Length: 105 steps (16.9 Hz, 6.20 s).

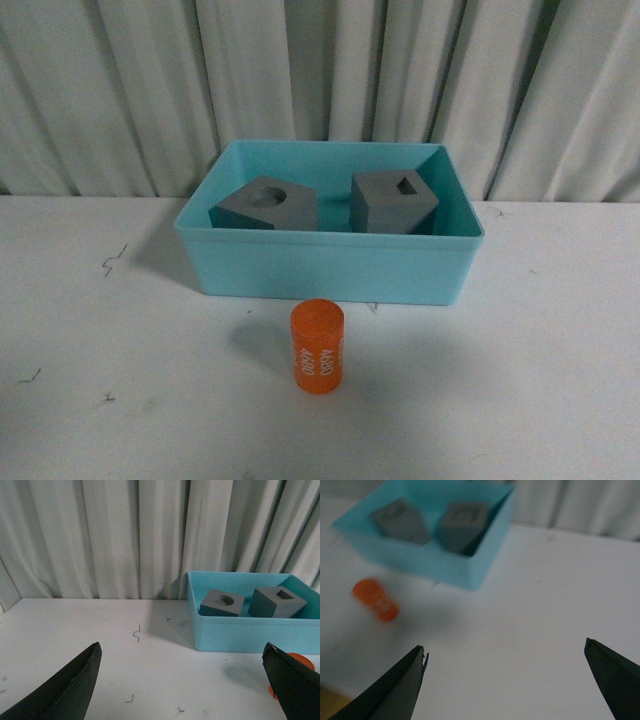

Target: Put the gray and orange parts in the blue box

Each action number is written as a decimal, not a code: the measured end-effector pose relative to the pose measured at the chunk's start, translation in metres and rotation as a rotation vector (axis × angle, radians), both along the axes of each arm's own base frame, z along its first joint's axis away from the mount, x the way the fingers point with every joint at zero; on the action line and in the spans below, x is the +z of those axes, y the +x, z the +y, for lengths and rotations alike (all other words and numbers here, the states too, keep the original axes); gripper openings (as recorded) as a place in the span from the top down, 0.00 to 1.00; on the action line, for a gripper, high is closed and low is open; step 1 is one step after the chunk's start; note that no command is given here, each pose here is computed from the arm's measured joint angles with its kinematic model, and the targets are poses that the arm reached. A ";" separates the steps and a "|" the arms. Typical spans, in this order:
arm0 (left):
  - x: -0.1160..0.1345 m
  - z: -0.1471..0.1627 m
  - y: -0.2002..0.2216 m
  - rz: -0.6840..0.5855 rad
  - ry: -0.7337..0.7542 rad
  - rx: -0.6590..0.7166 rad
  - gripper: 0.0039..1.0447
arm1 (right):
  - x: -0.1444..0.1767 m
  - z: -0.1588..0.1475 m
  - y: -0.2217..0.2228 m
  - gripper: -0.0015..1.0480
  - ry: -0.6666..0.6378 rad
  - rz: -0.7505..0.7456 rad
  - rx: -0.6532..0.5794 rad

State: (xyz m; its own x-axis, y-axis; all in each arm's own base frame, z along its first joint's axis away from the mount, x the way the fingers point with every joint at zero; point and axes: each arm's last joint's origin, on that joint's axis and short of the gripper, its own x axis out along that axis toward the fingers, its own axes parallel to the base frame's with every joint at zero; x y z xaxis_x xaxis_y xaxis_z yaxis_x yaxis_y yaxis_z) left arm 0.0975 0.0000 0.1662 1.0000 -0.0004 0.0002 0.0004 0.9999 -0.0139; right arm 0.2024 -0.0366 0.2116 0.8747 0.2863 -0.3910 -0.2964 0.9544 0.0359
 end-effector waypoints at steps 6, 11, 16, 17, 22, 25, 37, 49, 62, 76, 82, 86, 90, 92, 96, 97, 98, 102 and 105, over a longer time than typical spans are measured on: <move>0.000 0.000 0.000 0.000 0.000 0.000 0.06 | -0.050 0.070 0.065 0.06 -0.269 0.105 0.590; 0.000 0.000 0.000 0.000 0.000 0.000 0.06 | -0.077 0.128 0.109 0.06 -0.320 0.118 0.714; 0.000 0.000 0.000 0.000 0.000 0.000 0.06 | -0.090 0.180 0.130 0.06 -0.281 0.132 0.793; 0.000 0.000 0.000 0.000 0.000 0.000 0.06 | -0.093 0.187 0.132 0.06 -0.286 0.133 0.800; 0.000 0.000 0.000 0.000 0.000 0.000 0.06 | -0.106 0.211 0.149 0.06 -0.286 0.134 0.787; 0.000 0.000 0.000 0.000 0.000 0.000 0.06 | -0.118 0.217 0.157 0.06 -0.273 0.164 0.775; 0.000 0.000 0.000 0.000 0.000 0.000 0.06 | -0.129 0.230 0.163 0.46 -0.266 0.208 0.770; 0.000 0.000 0.000 0.000 0.000 0.000 0.06 | 0.028 0.114 0.173 0.54 0.114 -0.295 0.176; 0.000 0.000 0.000 0.000 0.000 0.000 0.06 | -0.072 0.238 0.253 0.55 0.034 0.072 0.223; 0.000 0.000 0.000 0.000 0.000 0.000 0.06 | -0.104 0.257 0.262 0.26 -0.021 0.149 0.199; 0.000 0.000 0.000 0.000 0.000 0.000 0.06 | 0.008 0.184 0.208 0.06 0.093 -0.164 0.076; 0.000 0.000 0.000 0.000 0.000 0.000 0.06 | 0.037 0.088 0.076 0.06 0.048 -0.137 -0.170; 0.000 0.000 0.000 0.000 0.000 0.000 0.06 | -0.009 0.079 -0.056 0.06 0.079 0.068 -0.357; 0.000 0.000 0.000 0.000 0.000 -0.001 0.06 | -0.020 0.096 -0.075 0.06 0.095 0.143 -0.378; 0.000 0.000 0.000 0.000 0.000 0.002 0.06 | -0.033 0.076 -0.081 0.40 0.156 -0.344 -0.345; 0.000 0.000 0.000 -0.001 0.000 0.000 0.06 | -0.029 0.070 -0.083 0.52 0.104 -0.387 -0.332; 0.000 0.000 0.000 0.000 0.000 0.000 0.06 | -0.030 0.065 -0.085 0.64 0.075 -0.403 -0.318; 0.000 0.000 0.000 0.000 0.000 0.000 0.06 | -0.038 0.051 -0.090 0.98 0.043 -0.430 -0.313; 0.000 0.000 0.000 0.000 0.000 0.000 0.06 | -0.042 0.043 -0.094 0.98 0.037 -0.413 -0.288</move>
State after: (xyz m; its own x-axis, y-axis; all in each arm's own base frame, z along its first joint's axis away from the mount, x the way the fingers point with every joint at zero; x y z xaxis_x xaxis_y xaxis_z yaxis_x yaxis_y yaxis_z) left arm 0.0975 0.0000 0.1662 1.0000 0.0000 0.0002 0.0000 0.9999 -0.0139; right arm 0.1088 0.0059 0.1698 0.9998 0.0179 0.0105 -0.0180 0.9998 0.0060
